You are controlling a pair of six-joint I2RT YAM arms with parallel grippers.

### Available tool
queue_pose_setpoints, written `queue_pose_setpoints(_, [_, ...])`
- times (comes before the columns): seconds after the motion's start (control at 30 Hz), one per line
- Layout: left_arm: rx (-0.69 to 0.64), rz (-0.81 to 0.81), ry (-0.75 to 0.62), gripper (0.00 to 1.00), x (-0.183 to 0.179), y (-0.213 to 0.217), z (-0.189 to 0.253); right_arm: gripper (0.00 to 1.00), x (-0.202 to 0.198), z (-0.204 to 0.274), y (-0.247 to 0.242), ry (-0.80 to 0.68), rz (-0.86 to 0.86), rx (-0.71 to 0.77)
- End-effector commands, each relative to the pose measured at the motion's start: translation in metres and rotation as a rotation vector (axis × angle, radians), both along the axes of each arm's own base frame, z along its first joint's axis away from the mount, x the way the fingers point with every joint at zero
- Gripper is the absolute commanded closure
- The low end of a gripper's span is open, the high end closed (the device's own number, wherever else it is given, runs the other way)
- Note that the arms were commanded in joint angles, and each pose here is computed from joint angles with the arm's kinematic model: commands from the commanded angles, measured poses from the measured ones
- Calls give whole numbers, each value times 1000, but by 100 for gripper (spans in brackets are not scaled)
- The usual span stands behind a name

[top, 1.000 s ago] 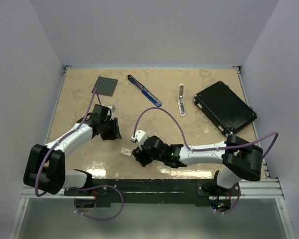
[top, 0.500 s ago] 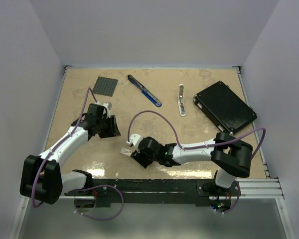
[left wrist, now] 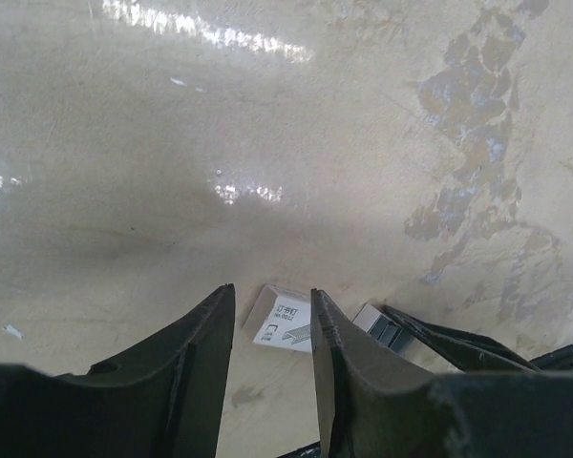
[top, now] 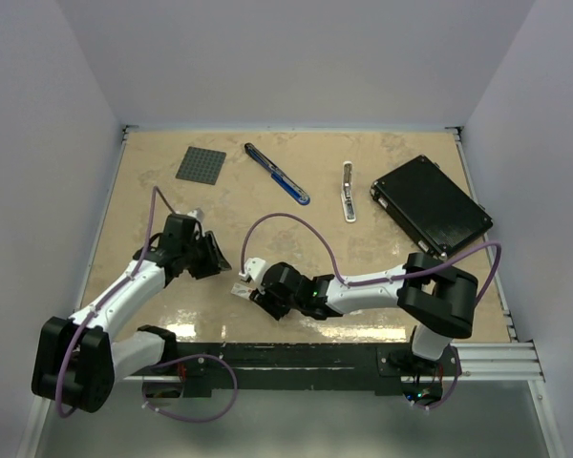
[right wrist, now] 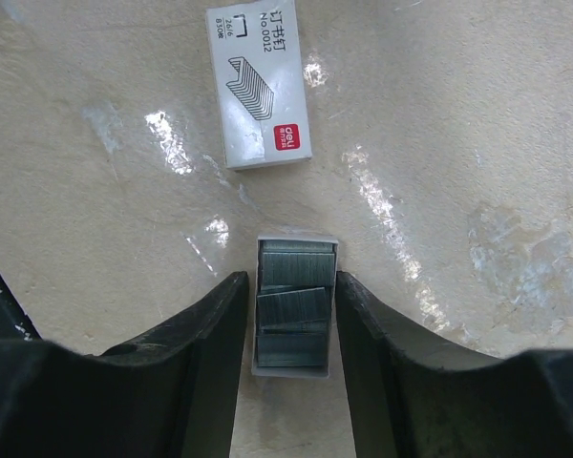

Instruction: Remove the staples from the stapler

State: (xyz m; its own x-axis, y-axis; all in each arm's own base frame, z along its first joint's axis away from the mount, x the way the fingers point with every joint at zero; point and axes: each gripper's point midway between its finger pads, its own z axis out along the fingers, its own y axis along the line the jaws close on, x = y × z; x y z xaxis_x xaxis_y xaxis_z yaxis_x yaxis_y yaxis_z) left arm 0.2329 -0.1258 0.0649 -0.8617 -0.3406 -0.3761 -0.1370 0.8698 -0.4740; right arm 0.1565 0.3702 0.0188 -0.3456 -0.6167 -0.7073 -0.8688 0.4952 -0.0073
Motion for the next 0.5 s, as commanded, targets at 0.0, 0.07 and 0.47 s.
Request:
queue_pose_setpoints(0.0, [-55, 120, -7, 58, 5, 1, 4, 56, 4, 20, 13, -40, 20, 61])
queue_pose_setpoints(0.07, [10, 164, 8, 59, 3, 14, -3, 57, 4, 19, 12, -38, 20, 60])
queue_pose_setpoints(0.47, [87, 170, 10, 61, 0, 27, -8, 49, 3, 24, -2, -28, -29, 48])
